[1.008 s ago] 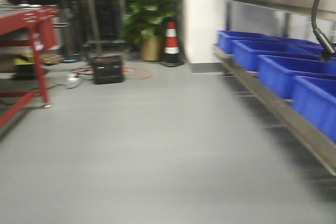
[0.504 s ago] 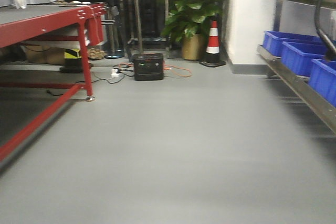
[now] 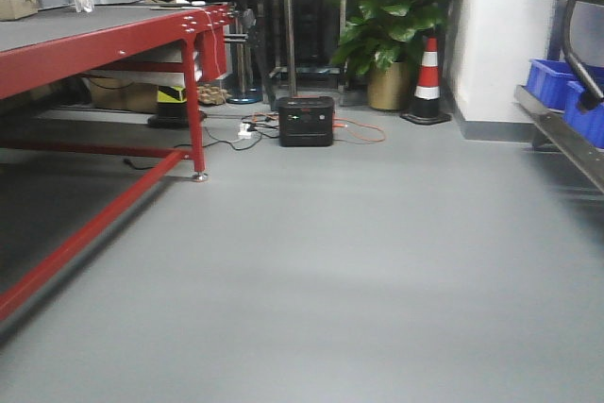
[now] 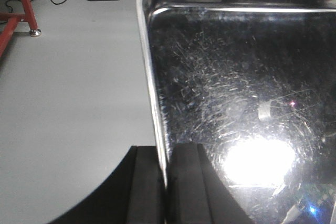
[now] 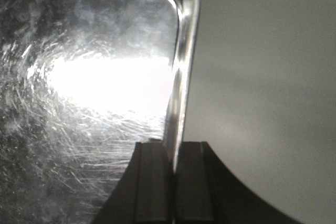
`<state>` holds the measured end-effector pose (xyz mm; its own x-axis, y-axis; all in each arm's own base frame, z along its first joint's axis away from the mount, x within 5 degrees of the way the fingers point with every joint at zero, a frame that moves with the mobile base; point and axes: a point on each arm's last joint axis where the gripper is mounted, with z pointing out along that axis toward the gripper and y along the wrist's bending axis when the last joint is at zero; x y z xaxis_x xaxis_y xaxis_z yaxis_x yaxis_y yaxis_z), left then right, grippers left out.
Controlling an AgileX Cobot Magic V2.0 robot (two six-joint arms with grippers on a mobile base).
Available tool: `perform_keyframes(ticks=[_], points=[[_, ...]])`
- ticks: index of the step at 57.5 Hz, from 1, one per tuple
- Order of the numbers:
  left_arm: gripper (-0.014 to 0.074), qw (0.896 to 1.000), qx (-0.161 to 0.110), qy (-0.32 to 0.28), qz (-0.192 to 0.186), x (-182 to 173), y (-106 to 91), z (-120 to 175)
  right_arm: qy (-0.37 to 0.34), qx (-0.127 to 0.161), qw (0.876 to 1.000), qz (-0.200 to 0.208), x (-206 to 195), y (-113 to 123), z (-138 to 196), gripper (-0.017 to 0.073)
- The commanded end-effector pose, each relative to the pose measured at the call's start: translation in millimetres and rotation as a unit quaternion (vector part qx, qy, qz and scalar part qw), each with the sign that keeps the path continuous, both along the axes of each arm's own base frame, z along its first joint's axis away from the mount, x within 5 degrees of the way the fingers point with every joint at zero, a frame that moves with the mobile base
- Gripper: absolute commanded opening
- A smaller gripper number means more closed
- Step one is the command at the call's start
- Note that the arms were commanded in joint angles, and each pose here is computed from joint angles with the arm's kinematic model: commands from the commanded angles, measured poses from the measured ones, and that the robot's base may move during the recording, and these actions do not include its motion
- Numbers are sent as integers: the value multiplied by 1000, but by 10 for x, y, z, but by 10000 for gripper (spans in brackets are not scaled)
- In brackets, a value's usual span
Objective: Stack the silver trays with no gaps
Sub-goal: 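Drive the base away from the shelf holding the tray in both grippers, then turn the base past the plant and cone toward another shelf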
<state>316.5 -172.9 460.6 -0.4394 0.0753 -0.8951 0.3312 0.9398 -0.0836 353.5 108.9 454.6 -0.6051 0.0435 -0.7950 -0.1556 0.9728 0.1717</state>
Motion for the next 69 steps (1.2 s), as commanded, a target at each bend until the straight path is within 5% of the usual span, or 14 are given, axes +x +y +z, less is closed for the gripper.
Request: perform_keyframes(ticks=[1,69], points=[[-13,999,-11,-28,-10,-46,-6,111,-36,-2,999,3,-21,-12,108,-79],[-13,999,-11,-29,-11,-46,-6,113,-37,0,999,4,-21,-10,110,-79]])
